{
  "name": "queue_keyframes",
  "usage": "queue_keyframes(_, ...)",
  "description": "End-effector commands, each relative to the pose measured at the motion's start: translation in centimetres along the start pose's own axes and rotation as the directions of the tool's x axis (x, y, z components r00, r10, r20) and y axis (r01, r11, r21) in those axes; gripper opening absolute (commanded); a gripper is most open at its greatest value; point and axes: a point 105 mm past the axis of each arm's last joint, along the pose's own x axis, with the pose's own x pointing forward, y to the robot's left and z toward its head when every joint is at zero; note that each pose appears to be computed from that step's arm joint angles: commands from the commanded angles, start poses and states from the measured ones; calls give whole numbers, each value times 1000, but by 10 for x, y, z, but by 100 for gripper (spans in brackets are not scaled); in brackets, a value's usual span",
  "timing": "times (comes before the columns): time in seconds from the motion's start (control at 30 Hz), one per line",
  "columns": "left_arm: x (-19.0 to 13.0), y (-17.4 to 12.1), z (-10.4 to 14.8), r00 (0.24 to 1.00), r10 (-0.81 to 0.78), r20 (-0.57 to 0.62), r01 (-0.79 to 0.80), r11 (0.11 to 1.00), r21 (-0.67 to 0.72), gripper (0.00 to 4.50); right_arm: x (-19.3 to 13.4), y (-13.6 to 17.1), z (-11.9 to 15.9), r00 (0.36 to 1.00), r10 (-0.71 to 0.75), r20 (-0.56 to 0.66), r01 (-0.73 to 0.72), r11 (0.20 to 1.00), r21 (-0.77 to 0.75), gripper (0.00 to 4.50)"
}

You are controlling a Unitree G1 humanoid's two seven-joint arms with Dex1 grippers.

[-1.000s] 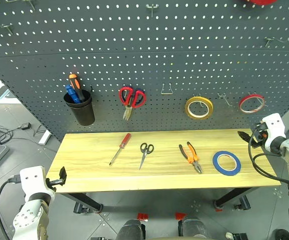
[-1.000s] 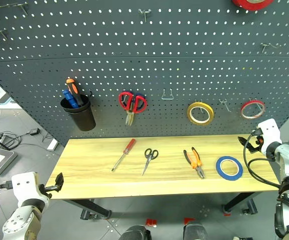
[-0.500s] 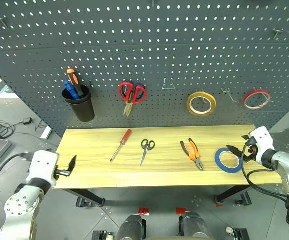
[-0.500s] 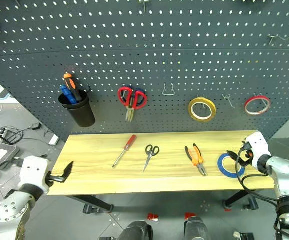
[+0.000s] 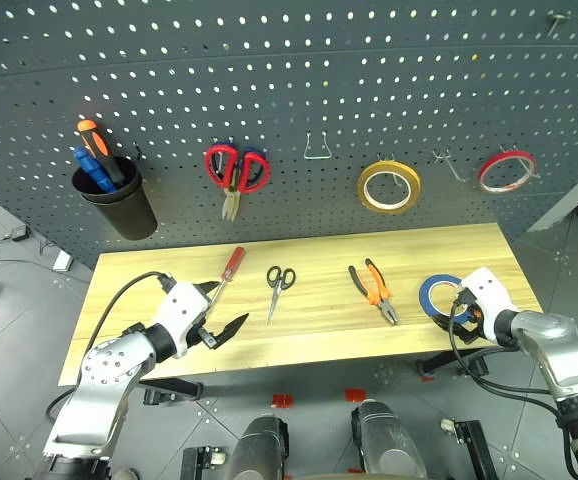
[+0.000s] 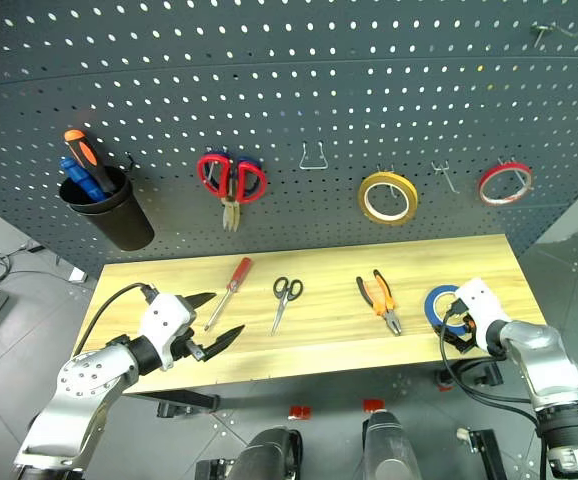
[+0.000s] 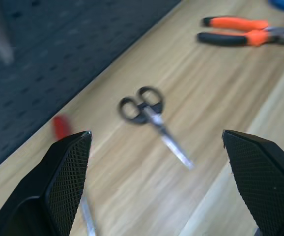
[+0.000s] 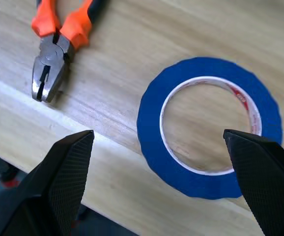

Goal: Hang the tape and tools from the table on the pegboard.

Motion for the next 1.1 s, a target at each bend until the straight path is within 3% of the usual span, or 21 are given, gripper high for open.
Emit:
queue_keyframes(0.03, 14, -13, 12, 992, -103, 75, 104, 994, -13, 449, 9, 5, 8, 999, 21, -26, -22, 998, -65, 450)
queue_keyframes(0.43, 47, -41, 39, 942, -255, 218, 266, 964, -26, 449, 28, -9, 5, 990, 21, -141, -35, 995, -94, 450)
queue_keyframes(0.8, 56, -59, 53, 881, -394, 263, 397, 917, 42, 450, 34, -12, 5, 983, 17, -183, -42, 990, -137, 82)
queue_keyframes(0.97, 56, -60, 63, 855, -410, 317, 409, 909, 73, 450, 22, -20, 20, 993, -56, -102, 37, 983, -179, 67)
queue_keyframes(1.1, 57, -55, 74, 839, -390, 380, 386, 918, 91, 450, -8, -13, 51, 980, -176, 89, 193, 948, -253, 67)
